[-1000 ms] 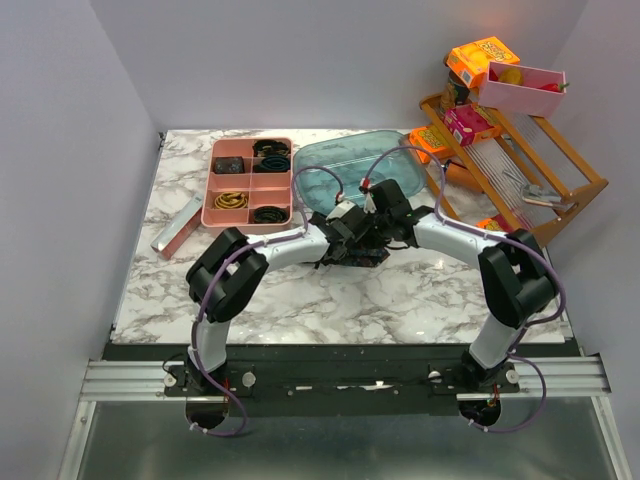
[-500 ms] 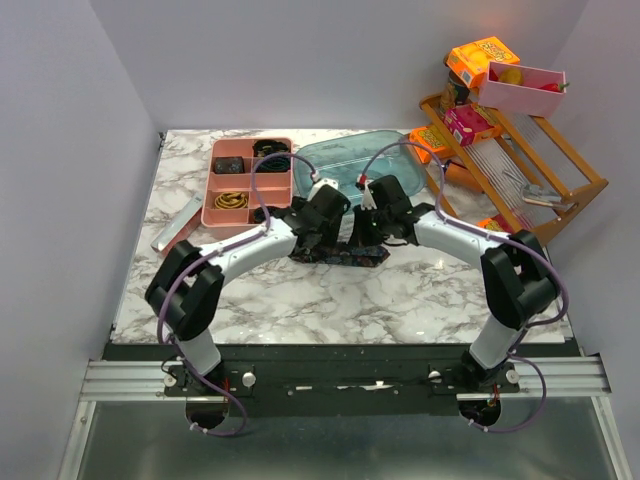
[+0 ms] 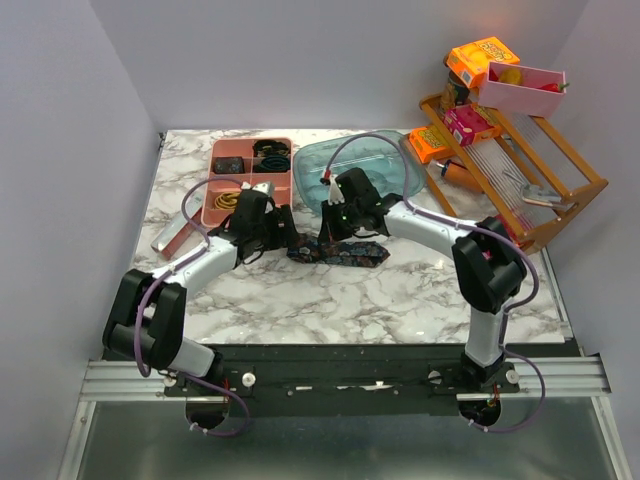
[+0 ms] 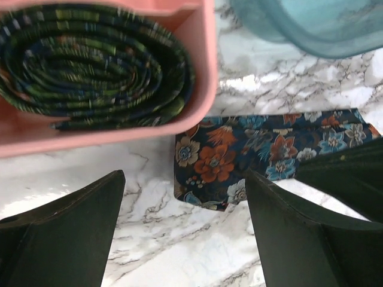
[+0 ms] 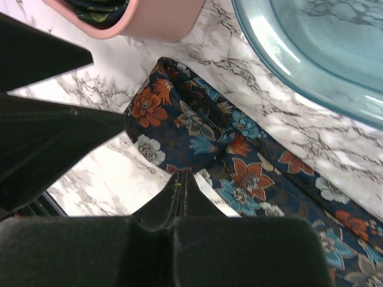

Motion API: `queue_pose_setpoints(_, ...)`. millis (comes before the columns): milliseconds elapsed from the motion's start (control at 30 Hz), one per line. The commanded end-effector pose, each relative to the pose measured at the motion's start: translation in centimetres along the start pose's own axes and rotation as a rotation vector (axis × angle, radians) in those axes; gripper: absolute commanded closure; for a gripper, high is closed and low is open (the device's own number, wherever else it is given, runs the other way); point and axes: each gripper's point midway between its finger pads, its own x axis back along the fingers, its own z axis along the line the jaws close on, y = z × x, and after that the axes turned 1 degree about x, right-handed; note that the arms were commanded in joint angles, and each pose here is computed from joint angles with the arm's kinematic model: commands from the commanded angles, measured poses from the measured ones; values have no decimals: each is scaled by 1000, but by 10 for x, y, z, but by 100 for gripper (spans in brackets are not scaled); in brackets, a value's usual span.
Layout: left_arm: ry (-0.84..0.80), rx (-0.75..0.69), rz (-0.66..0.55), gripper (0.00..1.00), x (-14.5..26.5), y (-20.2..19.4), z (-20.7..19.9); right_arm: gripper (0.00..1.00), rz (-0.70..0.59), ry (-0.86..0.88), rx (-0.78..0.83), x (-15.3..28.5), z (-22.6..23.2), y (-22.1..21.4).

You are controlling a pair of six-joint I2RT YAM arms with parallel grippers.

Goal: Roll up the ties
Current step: Roll the tie at the center of the board.

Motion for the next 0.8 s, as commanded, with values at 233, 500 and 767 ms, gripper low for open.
queue_pose_setpoints(233,-281,165,-14,8,-5,-9,-15,99,60,-3,6,-27,-2,-3)
queue_pose_setpoints(500,-309,173,15,13,-20,-22,-12,99,108,-30,-13,-37,-14,-23)
queue_pose_setpoints(767,-304,181,35,20,-25,-37,-5,99,142,-48,-29,-47,-22,-35)
